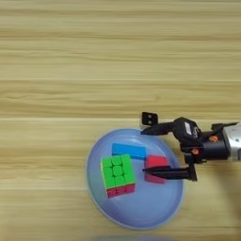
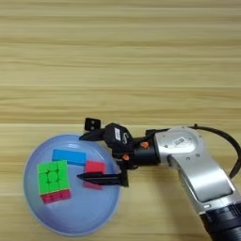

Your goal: Move the objects on the table

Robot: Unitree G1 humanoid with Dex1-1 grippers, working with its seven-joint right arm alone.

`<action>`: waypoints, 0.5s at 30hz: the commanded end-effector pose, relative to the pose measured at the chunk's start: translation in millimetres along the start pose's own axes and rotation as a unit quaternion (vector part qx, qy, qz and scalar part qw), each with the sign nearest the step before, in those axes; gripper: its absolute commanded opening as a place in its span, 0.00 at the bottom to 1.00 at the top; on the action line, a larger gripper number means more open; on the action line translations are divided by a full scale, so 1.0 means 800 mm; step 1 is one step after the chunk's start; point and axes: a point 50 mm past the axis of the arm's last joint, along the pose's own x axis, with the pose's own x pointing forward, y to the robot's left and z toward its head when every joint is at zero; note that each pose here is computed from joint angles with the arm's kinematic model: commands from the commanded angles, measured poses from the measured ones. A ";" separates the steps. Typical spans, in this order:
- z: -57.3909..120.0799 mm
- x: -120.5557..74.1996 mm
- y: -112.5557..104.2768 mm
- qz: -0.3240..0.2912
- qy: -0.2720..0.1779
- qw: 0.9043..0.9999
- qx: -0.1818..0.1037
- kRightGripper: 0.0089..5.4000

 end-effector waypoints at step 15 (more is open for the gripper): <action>0.033 0.024 -0.006 0.030 -0.018 0.996 -0.082 1.00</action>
